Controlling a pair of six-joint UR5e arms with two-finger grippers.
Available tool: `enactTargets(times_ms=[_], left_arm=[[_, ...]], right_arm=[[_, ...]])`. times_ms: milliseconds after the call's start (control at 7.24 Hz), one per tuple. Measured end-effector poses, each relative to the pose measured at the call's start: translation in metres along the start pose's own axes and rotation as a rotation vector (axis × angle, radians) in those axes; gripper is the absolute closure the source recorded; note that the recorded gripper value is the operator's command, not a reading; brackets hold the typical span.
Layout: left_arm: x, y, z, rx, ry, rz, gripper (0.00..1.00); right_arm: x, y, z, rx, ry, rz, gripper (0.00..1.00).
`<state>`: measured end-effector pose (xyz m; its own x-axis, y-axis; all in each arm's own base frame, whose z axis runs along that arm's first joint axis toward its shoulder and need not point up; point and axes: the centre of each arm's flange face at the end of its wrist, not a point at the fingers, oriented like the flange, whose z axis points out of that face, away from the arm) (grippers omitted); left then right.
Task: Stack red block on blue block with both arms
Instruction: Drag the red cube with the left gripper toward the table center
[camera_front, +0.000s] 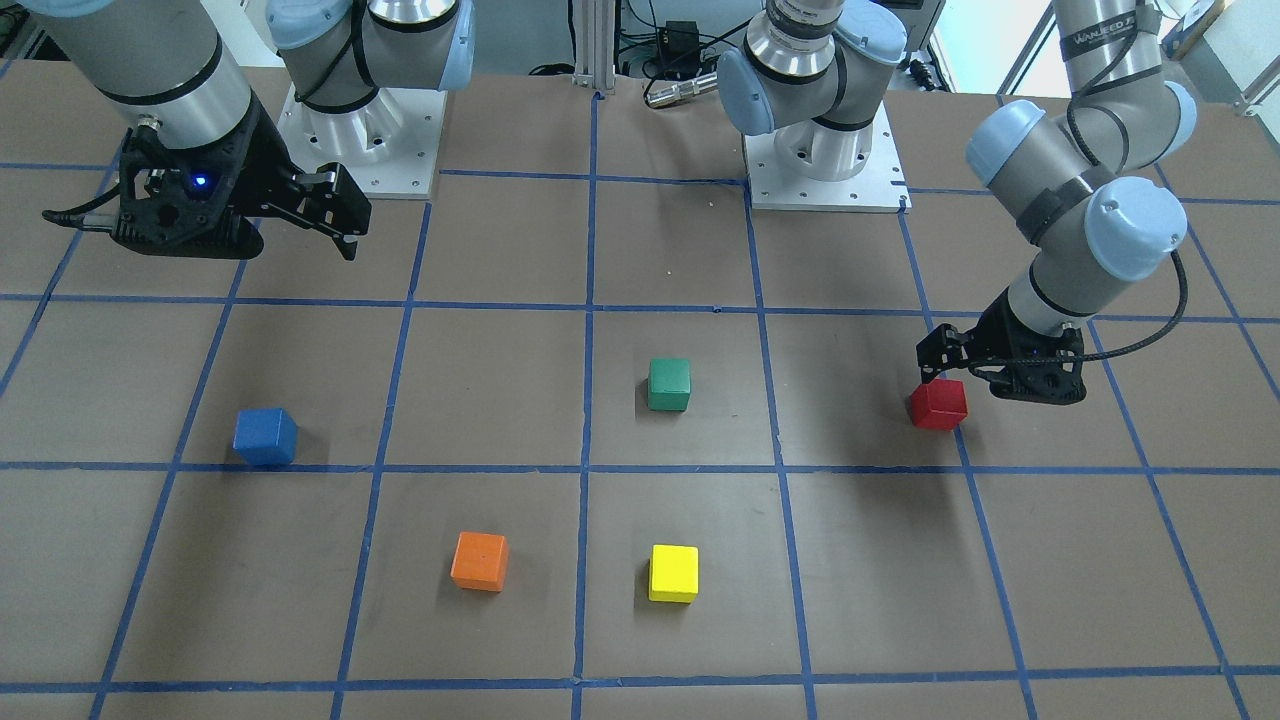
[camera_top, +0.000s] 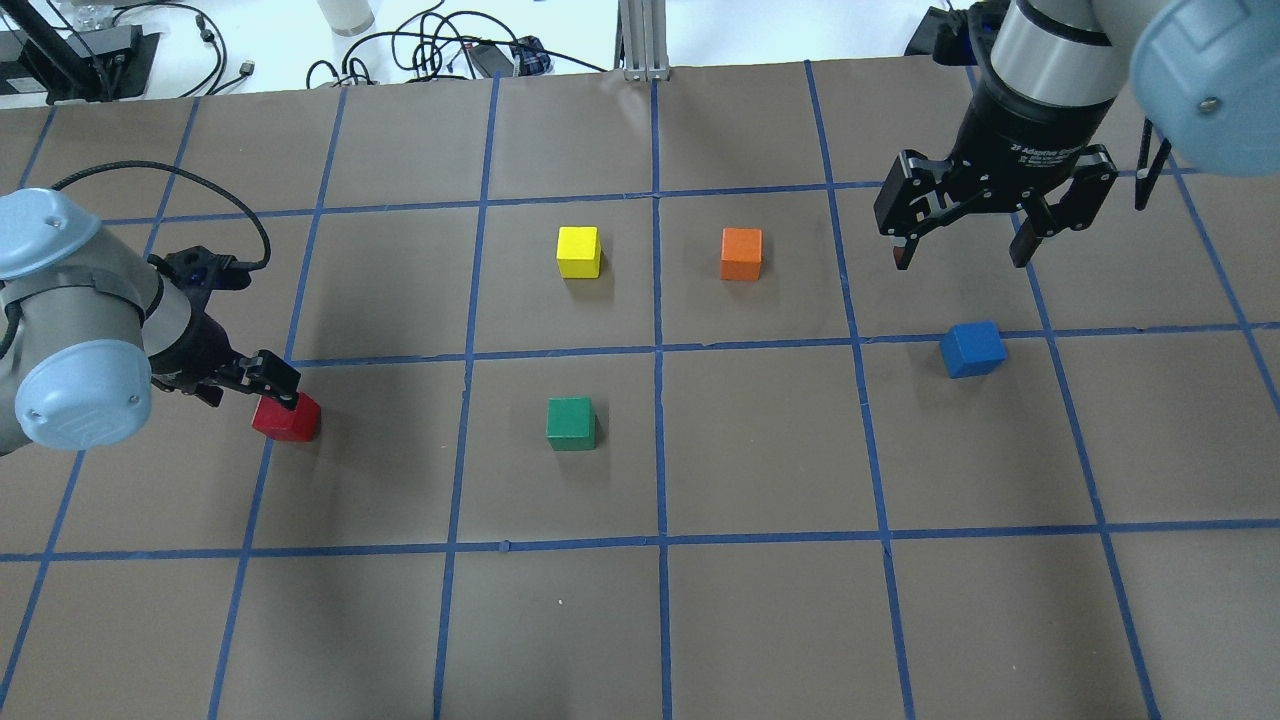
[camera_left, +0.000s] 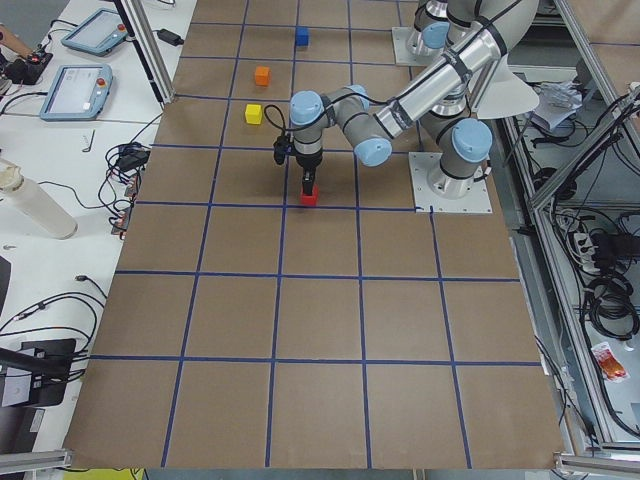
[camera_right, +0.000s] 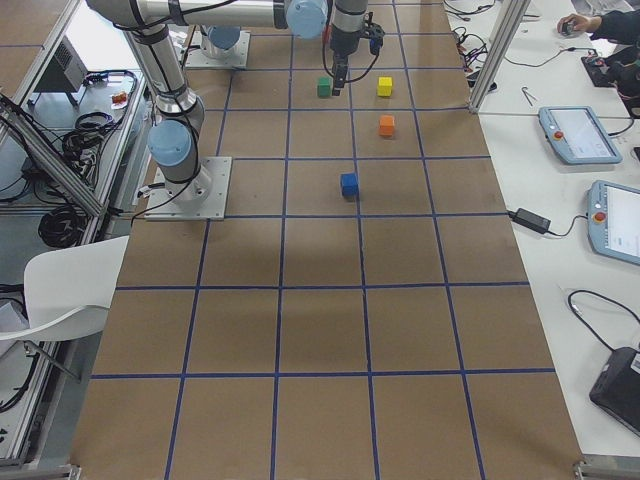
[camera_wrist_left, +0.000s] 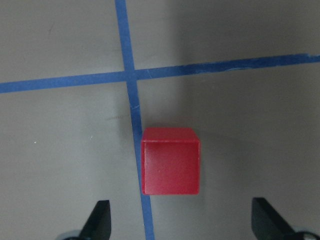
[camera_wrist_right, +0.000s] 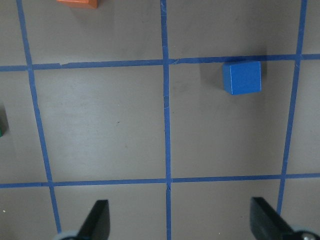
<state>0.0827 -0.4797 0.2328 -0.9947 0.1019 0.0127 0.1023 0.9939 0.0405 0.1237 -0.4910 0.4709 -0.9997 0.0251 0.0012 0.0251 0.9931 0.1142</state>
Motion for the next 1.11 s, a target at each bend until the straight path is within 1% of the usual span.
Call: enactTargets(times_ms=[138, 276, 415, 553, 691, 829, 967, 1106], left_arm=[[-0.003, -0.005, 0.012, 0.004, -0.002, 0.020, 0.00], [-0.005, -0.009, 0.023, 0.009, -0.004, 0.036, 0.15], [-0.005, -0.010, 0.029, 0.009, -0.002, 0.045, 0.46], [-0.005, -0.011, 0.033, 0.006, 0.002, 0.050, 0.73], [-0.004, -0.012, 0.036, 0.002, 0.008, 0.052, 0.77], [-0.004, -0.013, 0.034, 0.005, 0.007, 0.055, 0.79], [0.001, -0.018, 0.026, 0.017, -0.001, 0.065, 0.79], [0.018, -0.027, 0.012, 0.027, -0.008, 0.088, 0.79]], right_arm=[[0.000, 0.000, 0.000, 0.000, -0.001, 0.000, 0.00], [0.000, 0.000, 0.000, 0.000, -0.002, 0.000, 0.00], [0.000, 0.000, 0.000, 0.000, -0.003, 0.000, 0.00], [0.000, 0.000, 0.000, 0.000, -0.004, 0.000, 0.00], [0.000, 0.000, 0.000, 0.000, -0.003, 0.000, 0.00], [0.000, 0.000, 0.000, 0.000, -0.003, 0.000, 0.00], [0.000, 0.000, 0.000, -0.001, -0.003, 0.000, 0.00], [0.000, 0.000, 0.000, -0.001, -0.002, 0.000, 0.00]])
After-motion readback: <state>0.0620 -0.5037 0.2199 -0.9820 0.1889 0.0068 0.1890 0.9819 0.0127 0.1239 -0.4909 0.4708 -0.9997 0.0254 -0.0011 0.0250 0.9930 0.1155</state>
